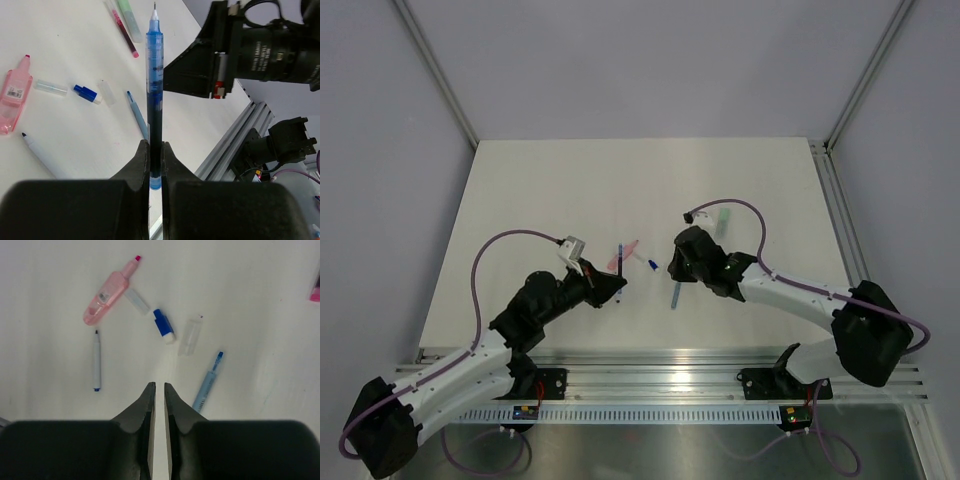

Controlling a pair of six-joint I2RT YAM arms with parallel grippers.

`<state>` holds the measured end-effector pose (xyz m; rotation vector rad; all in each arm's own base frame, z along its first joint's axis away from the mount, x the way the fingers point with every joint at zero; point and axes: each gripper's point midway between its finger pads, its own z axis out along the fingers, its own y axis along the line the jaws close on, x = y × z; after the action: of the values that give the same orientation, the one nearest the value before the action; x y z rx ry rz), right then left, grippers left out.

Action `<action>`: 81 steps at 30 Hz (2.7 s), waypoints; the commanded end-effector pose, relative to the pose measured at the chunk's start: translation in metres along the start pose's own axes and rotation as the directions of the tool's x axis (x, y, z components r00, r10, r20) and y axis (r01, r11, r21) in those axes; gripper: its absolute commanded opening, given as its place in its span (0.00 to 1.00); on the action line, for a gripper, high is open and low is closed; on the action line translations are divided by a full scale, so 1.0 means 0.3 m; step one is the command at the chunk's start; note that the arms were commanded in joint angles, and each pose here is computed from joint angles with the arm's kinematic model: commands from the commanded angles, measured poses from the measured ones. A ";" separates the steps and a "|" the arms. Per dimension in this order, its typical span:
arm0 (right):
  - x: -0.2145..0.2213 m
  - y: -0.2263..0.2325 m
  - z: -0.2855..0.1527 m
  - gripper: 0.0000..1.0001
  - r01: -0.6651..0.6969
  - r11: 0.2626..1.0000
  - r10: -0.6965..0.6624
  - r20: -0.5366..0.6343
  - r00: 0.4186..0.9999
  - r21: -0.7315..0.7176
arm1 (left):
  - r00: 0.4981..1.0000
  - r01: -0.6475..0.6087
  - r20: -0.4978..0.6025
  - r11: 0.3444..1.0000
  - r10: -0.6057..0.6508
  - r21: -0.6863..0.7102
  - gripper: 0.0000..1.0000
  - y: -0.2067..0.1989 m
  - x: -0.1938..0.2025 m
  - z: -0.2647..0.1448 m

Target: Insert the pens into the pen caps

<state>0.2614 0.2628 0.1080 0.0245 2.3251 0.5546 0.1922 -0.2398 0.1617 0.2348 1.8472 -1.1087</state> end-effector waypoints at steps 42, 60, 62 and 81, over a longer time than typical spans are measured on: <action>0.028 -0.193 0.306 0.22 0.182 0.958 -0.139 -0.198 0.970 0.223 | 0.999 -0.048 0.011 0.999 0.049 -0.022 0.00 0.012 -0.020 0.020; -0.061 -0.159 0.334 0.11 0.192 0.970 -0.166 -0.170 0.971 0.147 | 0.999 -0.048 0.011 0.999 0.048 -0.013 0.00 0.005 -0.021 0.019; -0.085 -0.126 0.325 0.11 0.194 0.976 -0.178 -0.151 0.972 0.101 | 0.999 -0.049 0.010 0.999 0.049 -0.017 0.00 0.009 -0.019 0.019; -0.249 0.161 0.025 0.00 0.049 0.921 0.018 0.169 0.985 -0.387 | 0.999 -0.050 0.002 0.994 0.050 0.101 0.00 -0.060 -0.012 0.018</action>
<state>0.3128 0.2825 0.1137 -0.1418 2.2259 0.7715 0.1900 -0.2424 0.1491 0.2755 1.8882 -1.0972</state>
